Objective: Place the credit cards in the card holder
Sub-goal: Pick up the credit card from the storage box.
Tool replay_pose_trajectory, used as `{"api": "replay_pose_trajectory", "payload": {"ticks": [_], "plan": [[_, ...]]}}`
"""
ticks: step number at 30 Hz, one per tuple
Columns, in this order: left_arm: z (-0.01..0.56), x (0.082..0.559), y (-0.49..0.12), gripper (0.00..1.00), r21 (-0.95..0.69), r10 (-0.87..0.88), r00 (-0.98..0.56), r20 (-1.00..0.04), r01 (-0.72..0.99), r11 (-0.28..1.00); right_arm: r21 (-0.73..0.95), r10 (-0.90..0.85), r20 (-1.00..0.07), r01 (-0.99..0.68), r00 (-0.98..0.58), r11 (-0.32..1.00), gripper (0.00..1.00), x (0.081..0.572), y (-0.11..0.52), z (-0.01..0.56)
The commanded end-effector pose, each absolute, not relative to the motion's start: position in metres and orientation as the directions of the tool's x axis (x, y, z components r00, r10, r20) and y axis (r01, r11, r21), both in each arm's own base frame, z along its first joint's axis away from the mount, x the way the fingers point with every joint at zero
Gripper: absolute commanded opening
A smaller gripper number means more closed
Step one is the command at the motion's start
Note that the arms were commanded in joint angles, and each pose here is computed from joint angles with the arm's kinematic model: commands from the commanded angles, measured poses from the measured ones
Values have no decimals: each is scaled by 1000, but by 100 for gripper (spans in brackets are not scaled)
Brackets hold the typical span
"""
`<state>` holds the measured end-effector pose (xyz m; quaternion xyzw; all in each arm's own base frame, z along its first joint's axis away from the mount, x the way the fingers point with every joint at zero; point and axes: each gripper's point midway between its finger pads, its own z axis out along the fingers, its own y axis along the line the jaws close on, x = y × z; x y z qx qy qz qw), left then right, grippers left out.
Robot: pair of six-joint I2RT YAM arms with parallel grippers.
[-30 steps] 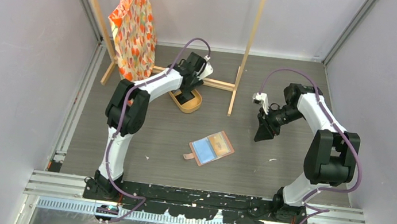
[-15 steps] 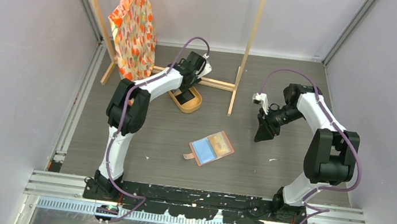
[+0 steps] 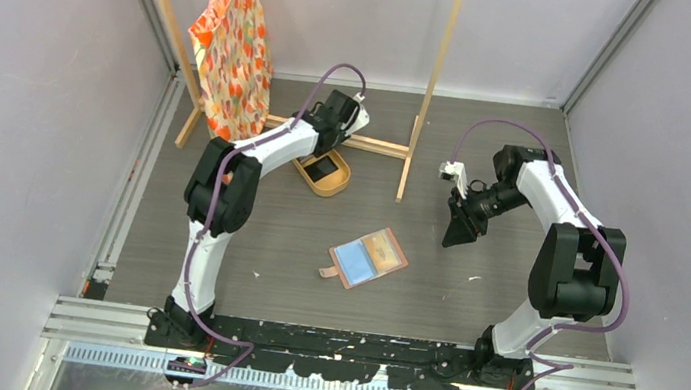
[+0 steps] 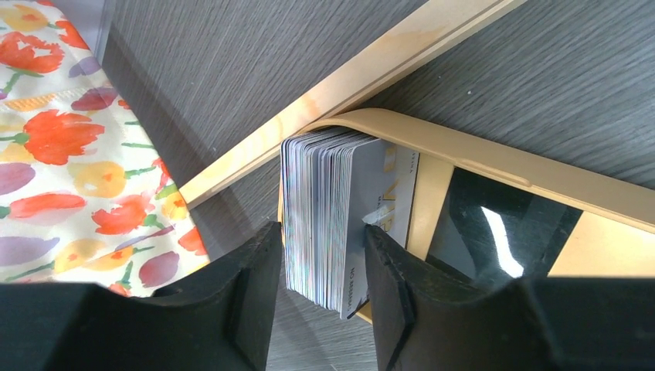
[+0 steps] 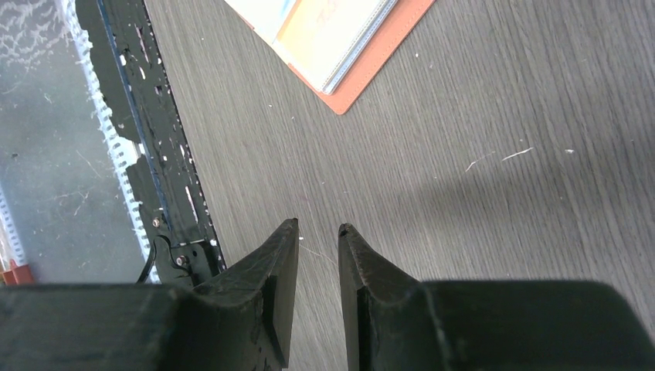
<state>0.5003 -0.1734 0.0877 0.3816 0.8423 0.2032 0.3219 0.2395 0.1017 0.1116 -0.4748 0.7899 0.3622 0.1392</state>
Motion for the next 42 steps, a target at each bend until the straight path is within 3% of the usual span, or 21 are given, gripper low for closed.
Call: {"api": "replay_pose_trajectory", "payload": {"ticks": [1,24,32,42], "plan": [[131,512,-168,43,625,743,-476,-471,415,662,422,-640,-597,-867,-485,264,31,246,104,121],[129,510,-172,8,614,746,-476,-466,434,660,426,-640,-596,-867,-485,259,31,245,105,122],[129,507,-176,1,593,744,-476,-469,455,664,425,-641,-596,-867,-484,260,31,244,105,122],[143,499,-184,0,546,727,-450,-519,480,687,422,-642,-597,-869,-481,259,31,244,105,123]]}}
